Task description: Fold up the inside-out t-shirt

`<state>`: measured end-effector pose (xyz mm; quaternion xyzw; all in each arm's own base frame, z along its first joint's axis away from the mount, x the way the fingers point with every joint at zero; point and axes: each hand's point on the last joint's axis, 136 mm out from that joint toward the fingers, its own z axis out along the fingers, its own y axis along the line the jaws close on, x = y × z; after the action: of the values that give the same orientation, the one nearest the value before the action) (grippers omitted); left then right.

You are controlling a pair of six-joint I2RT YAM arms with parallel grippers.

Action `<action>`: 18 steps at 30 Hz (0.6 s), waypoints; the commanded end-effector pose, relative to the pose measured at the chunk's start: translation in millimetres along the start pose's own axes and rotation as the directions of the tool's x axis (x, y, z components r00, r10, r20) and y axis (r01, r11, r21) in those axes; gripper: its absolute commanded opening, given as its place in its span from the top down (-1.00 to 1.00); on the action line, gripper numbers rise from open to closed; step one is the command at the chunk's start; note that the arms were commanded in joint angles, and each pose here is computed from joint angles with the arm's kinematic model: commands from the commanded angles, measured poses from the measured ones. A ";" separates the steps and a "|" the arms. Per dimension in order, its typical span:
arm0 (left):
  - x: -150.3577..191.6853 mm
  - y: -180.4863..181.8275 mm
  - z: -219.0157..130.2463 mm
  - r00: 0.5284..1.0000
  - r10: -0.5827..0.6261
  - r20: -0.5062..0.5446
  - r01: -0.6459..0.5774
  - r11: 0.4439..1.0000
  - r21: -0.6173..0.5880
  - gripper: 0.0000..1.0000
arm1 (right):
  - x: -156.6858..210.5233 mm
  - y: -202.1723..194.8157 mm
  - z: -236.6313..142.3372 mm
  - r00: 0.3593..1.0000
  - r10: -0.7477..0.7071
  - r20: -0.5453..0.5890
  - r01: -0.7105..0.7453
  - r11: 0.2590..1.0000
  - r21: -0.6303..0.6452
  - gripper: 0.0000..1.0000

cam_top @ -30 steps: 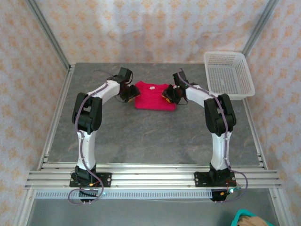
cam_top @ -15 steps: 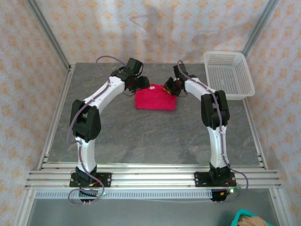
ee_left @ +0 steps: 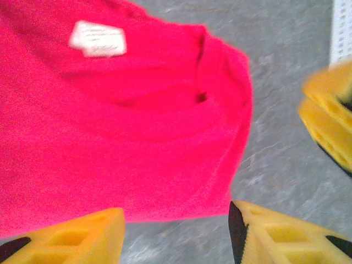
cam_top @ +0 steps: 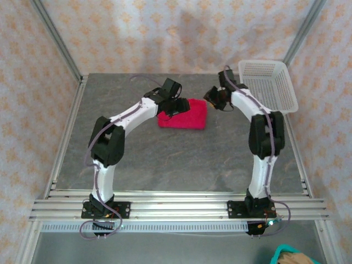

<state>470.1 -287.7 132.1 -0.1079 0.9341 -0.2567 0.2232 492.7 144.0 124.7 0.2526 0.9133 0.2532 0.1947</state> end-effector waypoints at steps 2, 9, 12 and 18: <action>-9.9 -0.4 39.2 0.999 -0.038 -0.024 0.038 0.999 -0.002 -0.07 | 0.6 -13.9 -30.6 0.997 -0.031 0.076 0.028 0.999 0.040 0.22; 3.2 91.9 74.7 0.984 -0.107 -0.143 0.078 0.977 -0.196 -0.07 | 16.9 -21.0 -55.9 0.995 -0.055 0.085 0.053 0.998 0.033 0.21; -5.3 142.3 57.7 0.982 -0.122 -0.143 0.080 0.959 -0.272 -0.07 | 19.5 -22.8 -67.2 0.992 -0.077 0.095 0.073 0.996 0.041 0.20; -52.3 232.8 11.5 0.974 -0.208 -0.092 0.165 0.925 -0.341 -0.10 | 22.3 -28.0 -80.3 0.988 -0.105 0.109 0.098 0.993 0.061 0.20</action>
<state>523.9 -155.5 46.4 -0.1866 0.9488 -0.1932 0.1660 434.7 116.7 161.4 0.2320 0.9159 0.2238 0.2393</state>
